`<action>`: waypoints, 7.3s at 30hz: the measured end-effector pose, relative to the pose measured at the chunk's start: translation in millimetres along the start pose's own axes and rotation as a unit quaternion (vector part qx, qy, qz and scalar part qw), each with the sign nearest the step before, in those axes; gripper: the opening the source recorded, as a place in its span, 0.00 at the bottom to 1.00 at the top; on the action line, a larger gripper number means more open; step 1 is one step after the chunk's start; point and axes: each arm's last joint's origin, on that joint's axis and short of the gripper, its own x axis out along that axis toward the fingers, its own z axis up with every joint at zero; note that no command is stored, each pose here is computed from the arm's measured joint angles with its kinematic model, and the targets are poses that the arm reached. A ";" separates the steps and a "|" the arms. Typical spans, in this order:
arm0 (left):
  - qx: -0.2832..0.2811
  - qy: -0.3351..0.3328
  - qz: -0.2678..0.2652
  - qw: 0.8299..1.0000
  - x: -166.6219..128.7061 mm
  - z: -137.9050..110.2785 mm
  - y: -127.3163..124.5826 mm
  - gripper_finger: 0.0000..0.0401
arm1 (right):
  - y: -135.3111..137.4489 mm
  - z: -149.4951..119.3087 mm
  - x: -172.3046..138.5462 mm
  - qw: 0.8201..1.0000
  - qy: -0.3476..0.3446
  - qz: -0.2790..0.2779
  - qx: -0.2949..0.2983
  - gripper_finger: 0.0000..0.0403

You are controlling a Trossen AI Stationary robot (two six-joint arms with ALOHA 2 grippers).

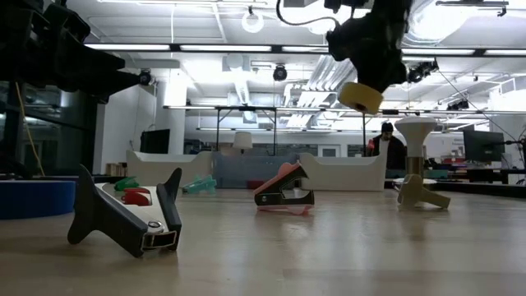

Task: Pick and place Stapler, Stapler remover, tape
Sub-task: Put the yellow tape into the right white bin, then put the gray staple remover into the left white bin

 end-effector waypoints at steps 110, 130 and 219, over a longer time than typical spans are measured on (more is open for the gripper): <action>0.000 0.000 0.000 1.000 0.0 0.1 0.0 0.65 | -224.1 102.3 81.1 0.955 0.112 -0.112 0.250 0.33; 0.000 0.000 -0.001 1.000 0.0 0.1 0.0 0.65 | -171.6 93.4 1.7 0.991 0.053 -0.065 0.108 0.34; 0.000 0.000 -0.001 1.000 0.0 0.0 0.0 0.65 | 41.7 -172.5 115.8 0.965 -0.141 0.073 -0.211 0.34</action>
